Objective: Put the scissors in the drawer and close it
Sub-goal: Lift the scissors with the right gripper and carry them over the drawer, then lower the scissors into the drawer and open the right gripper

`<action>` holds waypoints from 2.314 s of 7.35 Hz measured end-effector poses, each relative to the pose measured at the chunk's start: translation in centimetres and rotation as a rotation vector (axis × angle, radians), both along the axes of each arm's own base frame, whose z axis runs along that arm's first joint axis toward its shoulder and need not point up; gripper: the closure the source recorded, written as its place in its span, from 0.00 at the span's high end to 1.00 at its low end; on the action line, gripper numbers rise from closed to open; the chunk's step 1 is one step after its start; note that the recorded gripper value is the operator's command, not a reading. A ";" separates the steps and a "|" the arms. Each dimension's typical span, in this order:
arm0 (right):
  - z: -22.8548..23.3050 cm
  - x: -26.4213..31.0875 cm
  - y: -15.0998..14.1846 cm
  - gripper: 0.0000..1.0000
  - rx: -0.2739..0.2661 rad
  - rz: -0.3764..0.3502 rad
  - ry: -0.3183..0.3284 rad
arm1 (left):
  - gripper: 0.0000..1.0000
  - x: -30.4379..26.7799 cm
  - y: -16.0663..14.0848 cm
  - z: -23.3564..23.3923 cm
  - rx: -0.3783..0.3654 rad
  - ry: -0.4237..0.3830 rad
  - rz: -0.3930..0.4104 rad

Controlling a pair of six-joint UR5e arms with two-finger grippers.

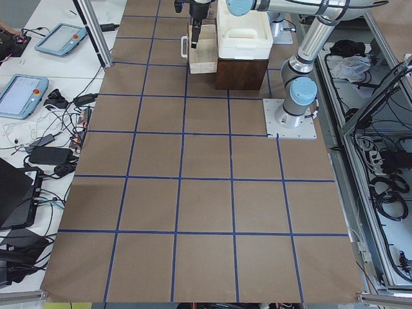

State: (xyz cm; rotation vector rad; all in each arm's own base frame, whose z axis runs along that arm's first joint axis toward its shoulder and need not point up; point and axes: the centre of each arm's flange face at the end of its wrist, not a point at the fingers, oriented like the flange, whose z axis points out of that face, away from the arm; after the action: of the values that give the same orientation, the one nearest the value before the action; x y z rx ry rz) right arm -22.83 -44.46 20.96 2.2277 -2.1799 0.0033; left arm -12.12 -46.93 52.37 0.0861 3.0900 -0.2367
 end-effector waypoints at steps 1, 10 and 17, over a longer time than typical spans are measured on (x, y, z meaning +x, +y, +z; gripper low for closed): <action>2.9 0.7 -1.3 0.00 -0.014 -0.008 0.014 | 1.00 0.0 0.0 0.0 0.000 0.000 0.000; 26.4 28.6 -12.9 0.00 0.000 -0.068 -0.095 | 1.00 0.0 0.0 0.0 -0.002 -0.002 0.000; 21.3 56.0 -7.7 0.00 0.077 0.029 -0.068 | 1.00 0.1 0.0 0.1 -0.004 -0.002 0.002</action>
State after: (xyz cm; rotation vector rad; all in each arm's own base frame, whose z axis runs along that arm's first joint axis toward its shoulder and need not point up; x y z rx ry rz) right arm 33.19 -52.17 42.21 2.3332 -2.2188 -0.0041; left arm -12.02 -46.97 52.50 0.0836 3.0877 -0.2428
